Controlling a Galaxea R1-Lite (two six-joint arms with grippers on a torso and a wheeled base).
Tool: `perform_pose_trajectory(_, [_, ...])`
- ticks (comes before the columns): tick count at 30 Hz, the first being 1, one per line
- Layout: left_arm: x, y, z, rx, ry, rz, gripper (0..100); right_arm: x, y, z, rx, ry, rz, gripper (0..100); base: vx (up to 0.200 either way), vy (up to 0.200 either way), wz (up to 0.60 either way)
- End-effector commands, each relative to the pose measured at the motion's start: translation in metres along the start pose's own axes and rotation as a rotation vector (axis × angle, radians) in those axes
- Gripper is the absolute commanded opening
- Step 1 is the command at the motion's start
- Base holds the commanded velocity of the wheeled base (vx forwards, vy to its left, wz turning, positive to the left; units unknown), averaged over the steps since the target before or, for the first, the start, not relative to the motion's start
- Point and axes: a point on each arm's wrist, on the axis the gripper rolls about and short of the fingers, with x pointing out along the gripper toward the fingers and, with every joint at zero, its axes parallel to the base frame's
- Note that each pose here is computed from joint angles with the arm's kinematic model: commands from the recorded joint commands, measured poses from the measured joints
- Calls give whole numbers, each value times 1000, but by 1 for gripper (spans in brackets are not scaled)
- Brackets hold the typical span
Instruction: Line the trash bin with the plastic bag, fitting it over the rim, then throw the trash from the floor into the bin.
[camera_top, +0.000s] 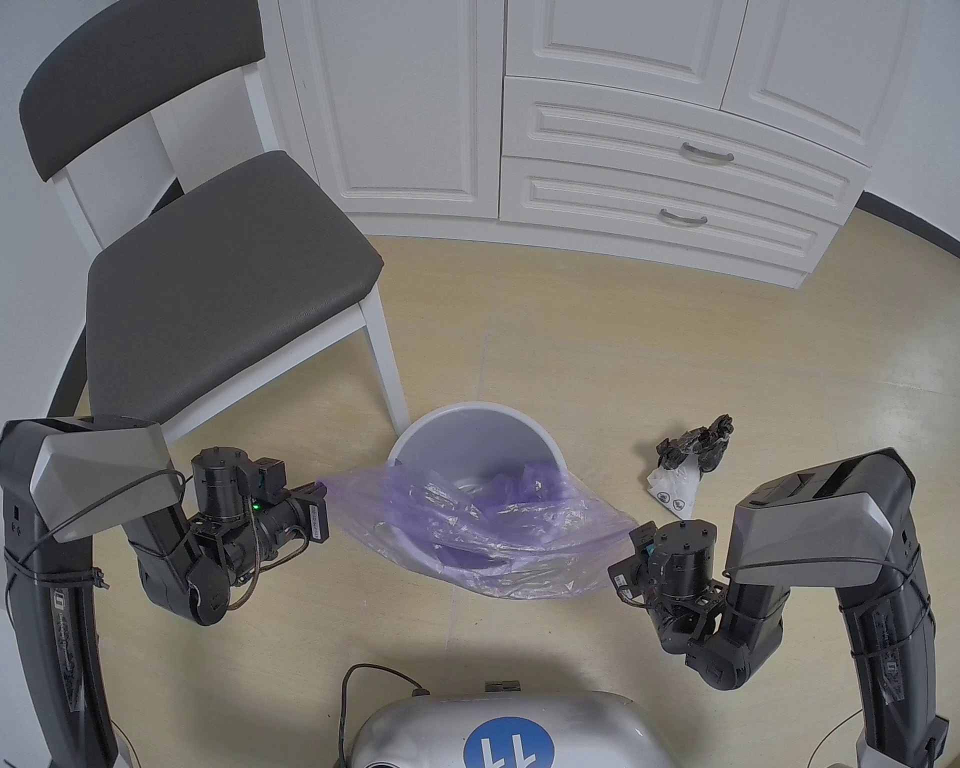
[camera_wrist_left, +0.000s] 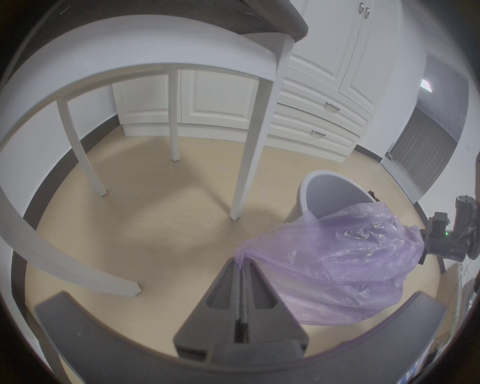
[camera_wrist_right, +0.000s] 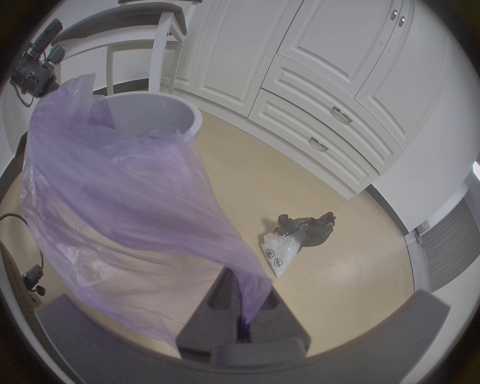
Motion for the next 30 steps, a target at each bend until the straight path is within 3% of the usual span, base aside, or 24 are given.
perform_pose_trajectory(1, [-1, 1, 5, 1, -18, 2, 0, 0, -3, 3, 5, -8, -6, 0, 0, 0, 0])
perform_pose_trajectory(7, [-5, -6, 10, 6, -32, -15, 0, -15, -1, 12, 16, -55, 15, 0, 0, 0, 0])
perform_pose_trajectory(16, [-12, -16, 18, 7, -52, -40, 0, -21, 3, 9, -6, -47, 46, 0, 0, 0, 0])
perform_pose_trajectory(17, [-11, -15, 18, 6, -50, -37, 0, -20, 2, 9, -4, -46, 42, 100, 0, 0, 0])
perform_pose_trajectory(21, [-9, -13, 15, 4, -43, -34, 0, -19, -4, 9, 3, -56, 70, 100, 0, 0, 0])
perform_pose_trajectory(24, [-8, -13, 14, 4, -41, -34, 0, -24, -22, 13, 27, -80, 153, 100, 0, 0, 0])
perform_pose_trajectory(25, [-8, -13, 14, 3, -43, -34, 0, -29, -36, 11, 41, -94, 244, 100, 0, 0, 0])
perform_pose_trajectory(26, [-8, -13, 14, 3, -43, -34, 0, -29, -36, 11, 41, -94, 244, 100, 0, 0, 0])
perform_pose_trajectory(27, [-8, -13, 14, 2, -41, -34, 0, -32, -55, 6, 58, -107, 355, 100, 0, 0, 0])
perform_pose_trajectory(30, [-8, -13, 14, 2, -41, -34, 0, -29, -78, 1, 85, -117, 440, 100, 0, 0, 0])
